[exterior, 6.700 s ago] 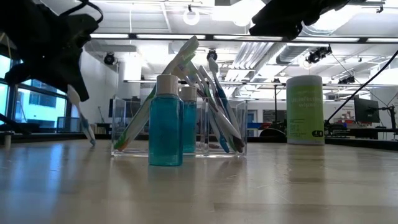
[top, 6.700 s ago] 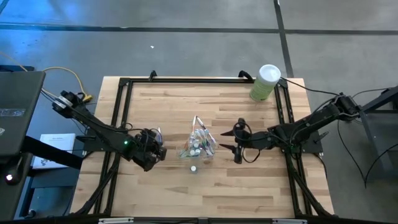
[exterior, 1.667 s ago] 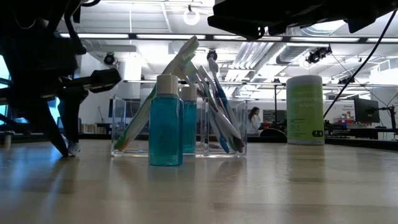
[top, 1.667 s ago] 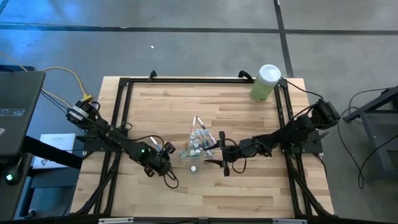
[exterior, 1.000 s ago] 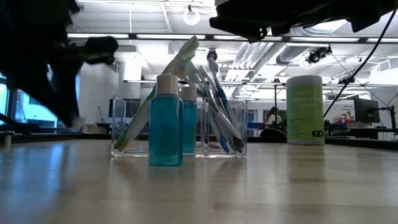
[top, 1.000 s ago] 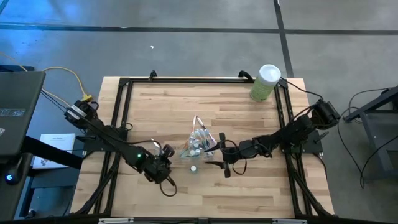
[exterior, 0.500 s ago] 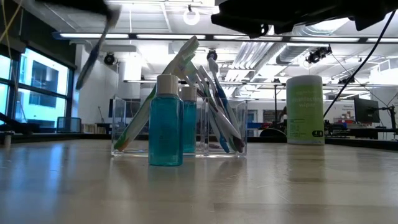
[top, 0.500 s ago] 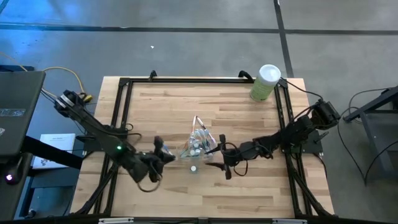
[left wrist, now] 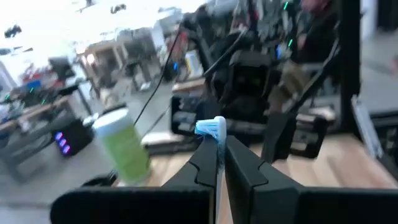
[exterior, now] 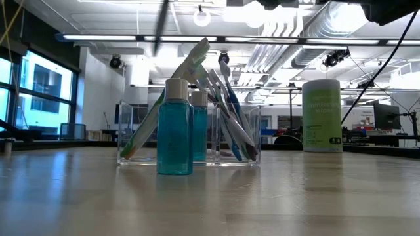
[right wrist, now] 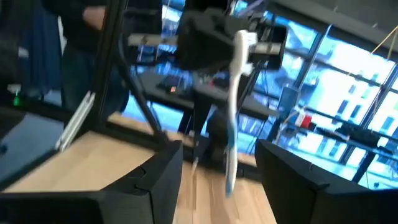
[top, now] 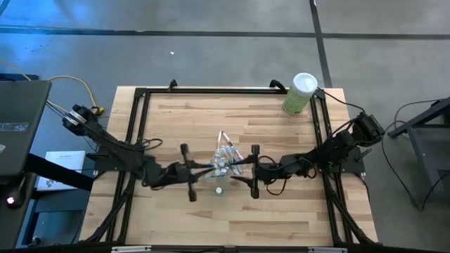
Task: Pick & Place toothbrushing station
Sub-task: Put the blue toothbrush into the transparent organizer
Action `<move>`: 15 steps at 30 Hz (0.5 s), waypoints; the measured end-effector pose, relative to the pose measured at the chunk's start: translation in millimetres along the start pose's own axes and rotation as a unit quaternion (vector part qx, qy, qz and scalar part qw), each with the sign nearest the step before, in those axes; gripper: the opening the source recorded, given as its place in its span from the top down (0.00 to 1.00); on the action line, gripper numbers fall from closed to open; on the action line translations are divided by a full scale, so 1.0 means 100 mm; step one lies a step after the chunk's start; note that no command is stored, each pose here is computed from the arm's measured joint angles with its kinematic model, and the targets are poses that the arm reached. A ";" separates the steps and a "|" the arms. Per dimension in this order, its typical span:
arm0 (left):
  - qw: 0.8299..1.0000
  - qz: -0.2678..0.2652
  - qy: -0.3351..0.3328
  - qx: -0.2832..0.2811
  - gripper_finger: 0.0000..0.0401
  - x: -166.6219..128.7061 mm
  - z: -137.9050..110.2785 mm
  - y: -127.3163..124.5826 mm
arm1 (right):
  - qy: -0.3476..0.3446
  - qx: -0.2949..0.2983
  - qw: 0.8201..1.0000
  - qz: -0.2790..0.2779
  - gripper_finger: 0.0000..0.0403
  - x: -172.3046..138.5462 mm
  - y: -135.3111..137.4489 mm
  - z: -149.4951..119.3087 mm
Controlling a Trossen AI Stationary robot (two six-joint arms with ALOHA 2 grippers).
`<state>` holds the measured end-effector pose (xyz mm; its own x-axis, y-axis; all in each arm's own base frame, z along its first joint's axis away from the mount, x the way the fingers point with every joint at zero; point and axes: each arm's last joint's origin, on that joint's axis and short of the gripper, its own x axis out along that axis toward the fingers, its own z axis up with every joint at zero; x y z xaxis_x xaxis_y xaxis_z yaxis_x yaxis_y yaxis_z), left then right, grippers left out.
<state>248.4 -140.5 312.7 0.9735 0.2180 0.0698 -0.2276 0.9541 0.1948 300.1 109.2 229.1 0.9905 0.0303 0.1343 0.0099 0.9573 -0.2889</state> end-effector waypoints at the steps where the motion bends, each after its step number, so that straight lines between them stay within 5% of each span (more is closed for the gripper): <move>1: 1.000 -0.005 -0.016 -0.003 0.99 0.06 -0.02 -0.02 | -0.007 0.003 1.000 0.000 0.52 0.00 0.00 0.01; 6: 0.995 -0.024 -0.093 0.001 0.99 0.33 -0.18 -0.16 | -0.014 0.008 1.000 -0.004 0.52 0.00 -0.02 0.03; 15: 0.992 -0.009 -0.125 -0.007 0.99 0.52 -0.39 -0.20 | -0.017 0.007 1.000 -0.007 0.52 0.01 -0.03 0.03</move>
<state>304.2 -140.8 274.4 0.9405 0.1448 0.3076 -0.2082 0.9605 0.1846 300.5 106.8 232.7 0.9851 0.0269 0.1701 0.0209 0.9618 -0.2731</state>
